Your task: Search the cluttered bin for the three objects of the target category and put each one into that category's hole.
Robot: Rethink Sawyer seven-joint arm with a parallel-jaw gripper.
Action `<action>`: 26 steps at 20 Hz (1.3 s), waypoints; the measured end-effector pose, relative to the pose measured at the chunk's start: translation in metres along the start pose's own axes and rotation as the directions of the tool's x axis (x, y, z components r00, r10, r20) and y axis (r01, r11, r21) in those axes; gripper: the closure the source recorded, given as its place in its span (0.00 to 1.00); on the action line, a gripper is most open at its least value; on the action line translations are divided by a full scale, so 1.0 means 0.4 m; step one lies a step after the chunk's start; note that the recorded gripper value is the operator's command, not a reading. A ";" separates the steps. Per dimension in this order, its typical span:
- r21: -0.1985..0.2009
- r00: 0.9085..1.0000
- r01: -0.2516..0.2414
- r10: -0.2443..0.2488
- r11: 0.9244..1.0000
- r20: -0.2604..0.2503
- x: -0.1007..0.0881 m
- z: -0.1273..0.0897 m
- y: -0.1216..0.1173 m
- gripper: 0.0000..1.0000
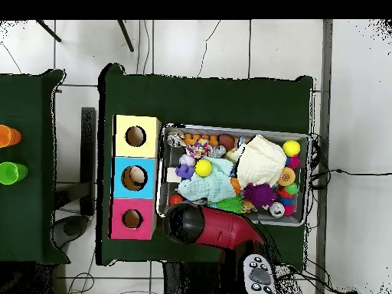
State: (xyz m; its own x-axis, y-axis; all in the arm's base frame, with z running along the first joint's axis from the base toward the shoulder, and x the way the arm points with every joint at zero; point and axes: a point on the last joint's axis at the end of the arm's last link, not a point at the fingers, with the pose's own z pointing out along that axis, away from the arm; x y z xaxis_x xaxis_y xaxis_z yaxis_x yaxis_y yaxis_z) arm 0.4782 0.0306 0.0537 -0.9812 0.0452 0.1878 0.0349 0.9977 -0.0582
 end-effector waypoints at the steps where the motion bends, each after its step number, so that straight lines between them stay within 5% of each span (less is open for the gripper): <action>1: 0.008 1.000 0.000 0.000 1.000 0.000 0.001 0.002 -0.009 0.00; 11: 0.065 1.000 -0.005 0.004 0.998 0.018 -0.029 0.007 -0.079 0.00; 26: 0.081 1.000 -0.006 0.003 0.997 0.031 -0.149 0.059 -0.118 0.00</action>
State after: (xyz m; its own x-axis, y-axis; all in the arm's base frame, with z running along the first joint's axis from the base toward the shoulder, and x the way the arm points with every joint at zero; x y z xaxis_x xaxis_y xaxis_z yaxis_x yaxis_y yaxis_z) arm 0.5307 -0.0203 0.0223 -0.9864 0.0468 0.1573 0.0249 0.9900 -0.1389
